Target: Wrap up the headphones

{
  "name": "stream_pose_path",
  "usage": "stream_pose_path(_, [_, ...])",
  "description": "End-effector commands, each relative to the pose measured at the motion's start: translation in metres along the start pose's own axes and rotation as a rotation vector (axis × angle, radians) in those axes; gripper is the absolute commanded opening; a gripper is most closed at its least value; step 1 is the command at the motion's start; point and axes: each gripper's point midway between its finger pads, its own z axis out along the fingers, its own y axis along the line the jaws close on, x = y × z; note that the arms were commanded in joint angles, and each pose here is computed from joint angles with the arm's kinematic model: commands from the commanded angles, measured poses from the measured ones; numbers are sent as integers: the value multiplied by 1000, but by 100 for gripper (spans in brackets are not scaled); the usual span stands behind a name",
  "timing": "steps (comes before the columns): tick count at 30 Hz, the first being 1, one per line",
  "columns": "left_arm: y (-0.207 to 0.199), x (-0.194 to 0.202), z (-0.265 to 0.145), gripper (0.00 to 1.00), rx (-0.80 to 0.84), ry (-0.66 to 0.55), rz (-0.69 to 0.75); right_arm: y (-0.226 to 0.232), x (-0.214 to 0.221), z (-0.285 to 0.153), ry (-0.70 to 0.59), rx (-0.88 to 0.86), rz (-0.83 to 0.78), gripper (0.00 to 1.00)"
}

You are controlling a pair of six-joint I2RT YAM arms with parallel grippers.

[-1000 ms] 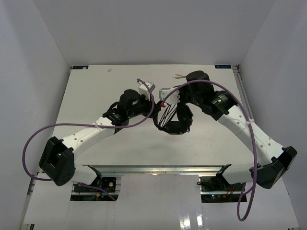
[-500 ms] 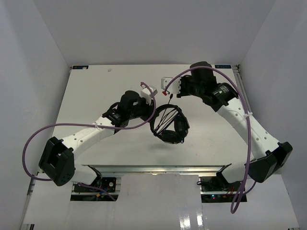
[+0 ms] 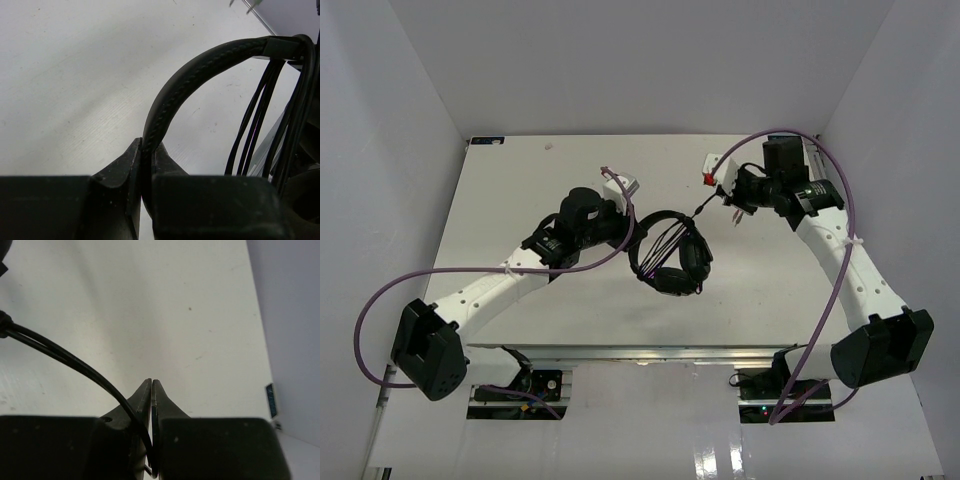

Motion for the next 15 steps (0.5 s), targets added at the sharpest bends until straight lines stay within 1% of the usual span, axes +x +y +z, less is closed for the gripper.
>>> stream_pose_path(1, [-13,-28,-17,0,19,-79,-31,31,-15,-2,-200,-124,153,8])
stream_pose_path(2, [-10,-32,-18,0,0,-88,-32,36,-9,0,-196,-138,179,9])
stream_pose_path(4, [-3,-36,-19,0,-38,-95,-69,49,-15,3,-254,-189,213,11])
stream_pose_path(6, [-1,-38,-16,0,-50,-98,-103,61,-15,8,-285,-241,268,16])
stream_pose_path(7, [0,-39,-14,0,-55,-95,-120,65,-15,10,-299,-262,292,21])
stream_pose_path(8, [1,-39,-12,0,-61,-90,-142,68,-17,11,-313,-277,311,28])
stream_pose_path(10, [5,-39,-8,0,-79,-82,-179,72,-15,15,-320,-305,348,47])
stream_pose_path(12, [10,-40,-6,0,-109,-78,-224,71,-11,19,-324,-304,379,60])
stream_pose_path(13, [16,-39,-5,0,-134,-75,-239,70,-9,19,-321,-299,396,69])
stream_pose_path(14, [21,-38,-4,0,-156,-73,-259,67,-5,19,-319,-286,409,75])
stream_pose_path(15, [26,-38,-3,0,-173,-73,-279,63,-1,18,-315,-268,419,77])
